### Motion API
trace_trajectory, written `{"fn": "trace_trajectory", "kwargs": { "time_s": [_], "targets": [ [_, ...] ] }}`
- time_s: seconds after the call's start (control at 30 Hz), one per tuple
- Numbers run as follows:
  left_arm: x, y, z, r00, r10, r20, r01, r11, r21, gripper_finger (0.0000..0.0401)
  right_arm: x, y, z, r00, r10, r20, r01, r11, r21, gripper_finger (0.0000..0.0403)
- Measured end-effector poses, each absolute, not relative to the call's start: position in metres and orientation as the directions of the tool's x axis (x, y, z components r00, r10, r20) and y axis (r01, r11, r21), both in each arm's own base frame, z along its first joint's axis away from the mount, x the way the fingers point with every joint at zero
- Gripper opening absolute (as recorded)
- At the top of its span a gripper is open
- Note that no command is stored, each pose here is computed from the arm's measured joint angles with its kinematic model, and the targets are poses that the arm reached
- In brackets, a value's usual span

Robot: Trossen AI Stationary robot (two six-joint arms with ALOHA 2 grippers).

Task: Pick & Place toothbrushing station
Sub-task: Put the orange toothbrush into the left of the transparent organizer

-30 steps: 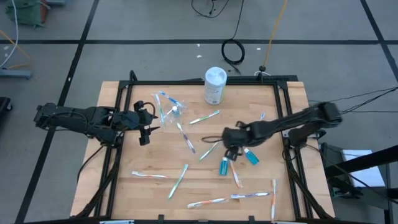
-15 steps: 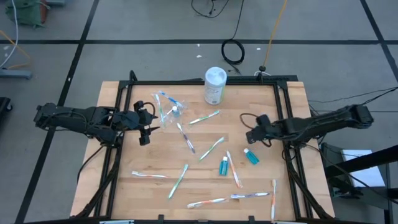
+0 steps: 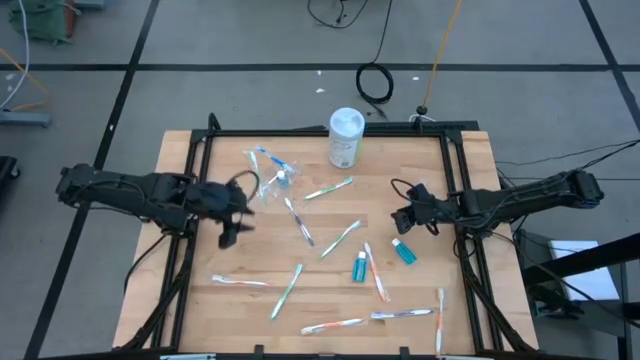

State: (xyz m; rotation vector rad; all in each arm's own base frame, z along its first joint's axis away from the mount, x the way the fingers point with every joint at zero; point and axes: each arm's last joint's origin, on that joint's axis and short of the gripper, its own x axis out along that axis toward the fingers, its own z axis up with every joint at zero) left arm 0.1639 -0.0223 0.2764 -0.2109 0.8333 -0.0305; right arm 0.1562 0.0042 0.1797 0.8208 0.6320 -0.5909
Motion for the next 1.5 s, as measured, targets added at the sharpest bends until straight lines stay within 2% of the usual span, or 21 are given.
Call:
{"fn": "trace_trajectory", "kwargs": {
  "time_s": [0.1, 0.3, 0.47, 0.57, 0.67, 0.87, 1.17, 1.27, 1.5],
  "targets": [
    [0.171, -0.034, 0.266, 0.592, -0.205, -0.78, 0.011, 0.969, -0.247, 0.0212, 0.156, 0.004, 0.18, 0.667, -0.231, -0.709, 0.691, 0.547, 0.473, 0.0141],
    [0.185, -0.06, 0.24, 0.428, -0.234, -0.873, 0.039, 0.97, -0.24, 0.0212, 0.156, 0.004, 0.18, 0.666, -0.23, -0.709, 0.691, 0.549, 0.47, 0.0141],
    [0.18, -0.077, 0.214, 0.146, -0.235, -0.961, 0.069, 0.971, -0.227, 0.0212, 0.156, 0.004, 0.179, 0.666, -0.23, -0.709, 0.689, 0.553, 0.468, 0.0141],
    [0.181, -0.086, 0.202, 0.033, -0.234, -0.972, 0.053, 0.971, -0.232, 0.0212, 0.156, 0.004, 0.179, 0.666, -0.23, -0.709, 0.689, 0.553, 0.468, 0.0141],
    [0.185, -0.096, 0.192, 0.001, -0.236, -0.972, 0.022, 0.971, -0.236, 0.0212, 0.156, 0.004, 0.179, 0.666, -0.23, -0.71, 0.689, 0.553, 0.468, 0.0141],
    [0.196, -0.114, 0.174, -0.001, -0.249, -0.968, 0.082, 0.965, -0.248, 0.0211, 0.156, 0.004, 0.179, 0.666, -0.23, -0.71, 0.689, 0.553, 0.468, 0.0141],
    [0.201, -0.123, 0.151, -0.103, -0.242, -0.965, 0.097, 0.963, -0.252, 0.0211, 0.156, 0.004, 0.179, 0.666, -0.23, -0.71, 0.689, 0.553, 0.468, 0.0141],
    [0.205, -0.126, 0.145, -0.114, -0.277, -0.954, 0.112, 0.951, -0.289, 0.0211, 0.156, 0.004, 0.179, 0.666, -0.23, -0.71, 0.69, 0.553, 0.468, 0.0141],
    [0.207, -0.123, 0.14, -0.167, -0.306, -0.937, 0.213, 0.917, -0.337, 0.0211, 0.156, 0.004, 0.18, 0.667, -0.23, -0.709, 0.691, 0.548, 0.472, 0.0141]
  ]
}}
